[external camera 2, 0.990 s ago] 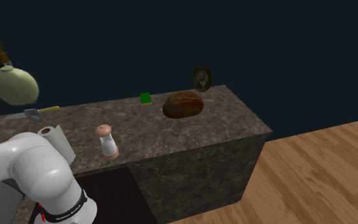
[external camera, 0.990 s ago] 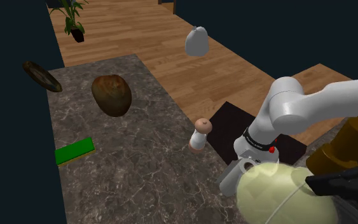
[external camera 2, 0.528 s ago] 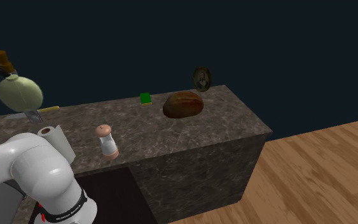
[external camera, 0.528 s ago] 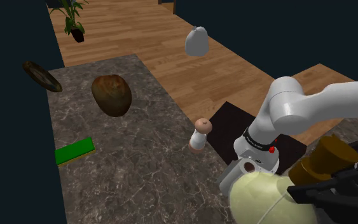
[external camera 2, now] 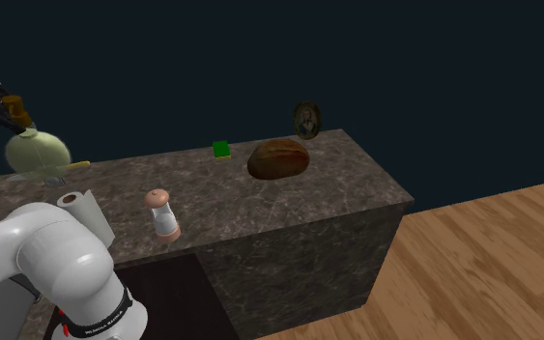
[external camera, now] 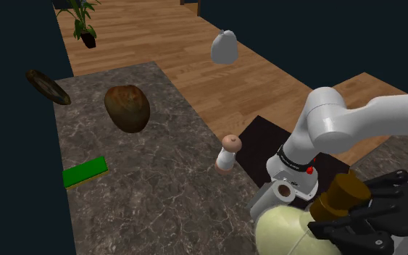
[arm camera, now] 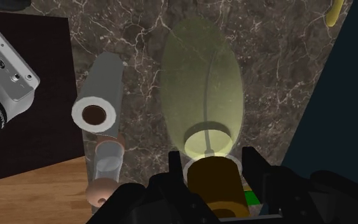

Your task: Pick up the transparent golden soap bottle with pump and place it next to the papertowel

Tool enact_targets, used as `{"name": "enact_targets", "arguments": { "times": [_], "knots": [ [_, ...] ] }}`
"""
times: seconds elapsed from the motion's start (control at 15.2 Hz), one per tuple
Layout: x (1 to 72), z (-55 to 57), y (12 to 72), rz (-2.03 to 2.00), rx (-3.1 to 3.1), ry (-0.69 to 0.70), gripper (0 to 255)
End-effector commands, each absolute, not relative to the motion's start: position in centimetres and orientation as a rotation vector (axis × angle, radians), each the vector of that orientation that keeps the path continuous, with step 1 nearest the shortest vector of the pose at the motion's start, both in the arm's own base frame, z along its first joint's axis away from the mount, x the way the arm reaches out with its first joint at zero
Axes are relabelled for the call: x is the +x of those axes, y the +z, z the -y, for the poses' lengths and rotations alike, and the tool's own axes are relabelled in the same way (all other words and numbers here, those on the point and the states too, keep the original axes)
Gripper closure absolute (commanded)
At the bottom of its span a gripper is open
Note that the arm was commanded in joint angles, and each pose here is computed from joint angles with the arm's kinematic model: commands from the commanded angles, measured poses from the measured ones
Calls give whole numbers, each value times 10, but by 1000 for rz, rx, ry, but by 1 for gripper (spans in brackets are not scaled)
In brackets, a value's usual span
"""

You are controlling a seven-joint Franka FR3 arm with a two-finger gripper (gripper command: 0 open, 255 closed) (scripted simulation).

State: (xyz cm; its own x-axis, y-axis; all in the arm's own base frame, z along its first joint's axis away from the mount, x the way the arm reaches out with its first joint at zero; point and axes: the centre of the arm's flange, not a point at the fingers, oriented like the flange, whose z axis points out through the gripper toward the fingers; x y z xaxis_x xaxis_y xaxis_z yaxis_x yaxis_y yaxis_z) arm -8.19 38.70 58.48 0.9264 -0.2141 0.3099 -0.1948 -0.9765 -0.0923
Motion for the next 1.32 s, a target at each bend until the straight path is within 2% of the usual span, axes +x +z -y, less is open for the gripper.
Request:
{"name": "enact_targets", "arguments": {
  "times": [0.0,1.25],
  "knots": [
    [-82,-387,576,-321,-3024,-497,255],
    [-82,-387,475,-321,-3024,-497,255]
  ]
}}
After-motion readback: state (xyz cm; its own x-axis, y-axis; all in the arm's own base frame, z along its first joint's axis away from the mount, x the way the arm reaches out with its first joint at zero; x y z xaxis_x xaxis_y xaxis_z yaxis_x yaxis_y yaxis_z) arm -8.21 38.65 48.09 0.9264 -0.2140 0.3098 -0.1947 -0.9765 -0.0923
